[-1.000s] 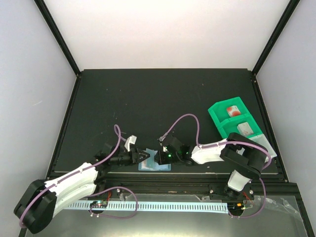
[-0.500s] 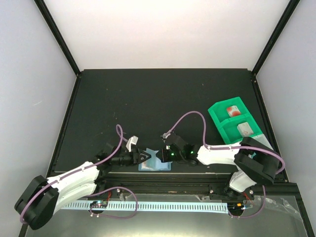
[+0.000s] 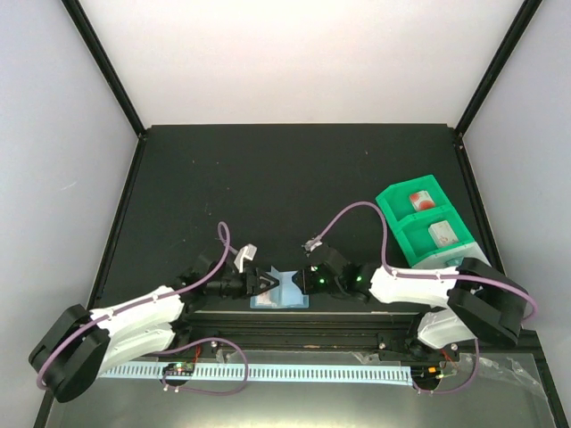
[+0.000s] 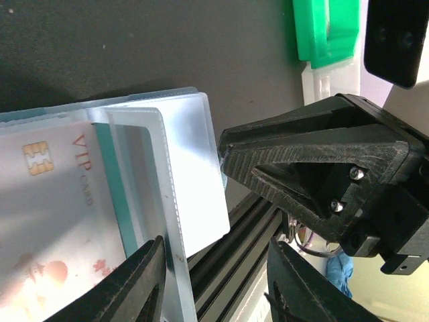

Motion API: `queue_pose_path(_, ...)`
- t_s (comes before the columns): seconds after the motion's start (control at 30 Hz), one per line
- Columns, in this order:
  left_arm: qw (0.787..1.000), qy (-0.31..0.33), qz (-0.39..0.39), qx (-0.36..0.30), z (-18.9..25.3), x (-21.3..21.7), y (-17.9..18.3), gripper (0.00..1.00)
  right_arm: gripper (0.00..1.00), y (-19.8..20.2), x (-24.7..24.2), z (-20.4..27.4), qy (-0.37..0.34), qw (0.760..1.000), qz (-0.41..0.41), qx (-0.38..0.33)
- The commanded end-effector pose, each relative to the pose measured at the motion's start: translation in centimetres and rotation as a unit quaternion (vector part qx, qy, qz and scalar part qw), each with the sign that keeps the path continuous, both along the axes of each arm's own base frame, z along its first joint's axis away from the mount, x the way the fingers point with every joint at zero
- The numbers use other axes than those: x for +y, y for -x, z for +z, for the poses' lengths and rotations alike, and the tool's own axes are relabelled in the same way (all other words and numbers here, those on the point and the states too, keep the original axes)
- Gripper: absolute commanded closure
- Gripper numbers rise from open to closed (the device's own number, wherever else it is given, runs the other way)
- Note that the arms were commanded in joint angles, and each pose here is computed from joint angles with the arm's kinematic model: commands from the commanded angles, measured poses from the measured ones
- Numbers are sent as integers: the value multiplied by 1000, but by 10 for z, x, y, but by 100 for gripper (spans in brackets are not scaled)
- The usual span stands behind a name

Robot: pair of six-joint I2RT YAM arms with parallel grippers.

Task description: Take the credit cards out of the card holder

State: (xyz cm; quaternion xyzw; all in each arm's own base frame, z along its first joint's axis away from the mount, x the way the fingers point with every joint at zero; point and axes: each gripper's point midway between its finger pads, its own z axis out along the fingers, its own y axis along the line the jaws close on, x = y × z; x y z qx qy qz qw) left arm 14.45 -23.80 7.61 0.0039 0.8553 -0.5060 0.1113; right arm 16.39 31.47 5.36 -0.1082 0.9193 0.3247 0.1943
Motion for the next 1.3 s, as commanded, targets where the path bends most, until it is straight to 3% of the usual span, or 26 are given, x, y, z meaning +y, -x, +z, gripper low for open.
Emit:
queue_pose_path(0.0, 1000, 19, -6, -24, 20, -12, -9, 56, 84, -6, -12, 11, 6, 999, -22, -27)
queue_pose_path(0.67, 999, 12, -25, -33, 23, -26, -11, 57, 83, -7, -24, 35, -15, 998, -35, -59)
queue_pose_path(1.27, 997, -79, 1, -14, -25, -5, -12, 59, 83, 9, 8, 19, -11, 999, 42, -21)
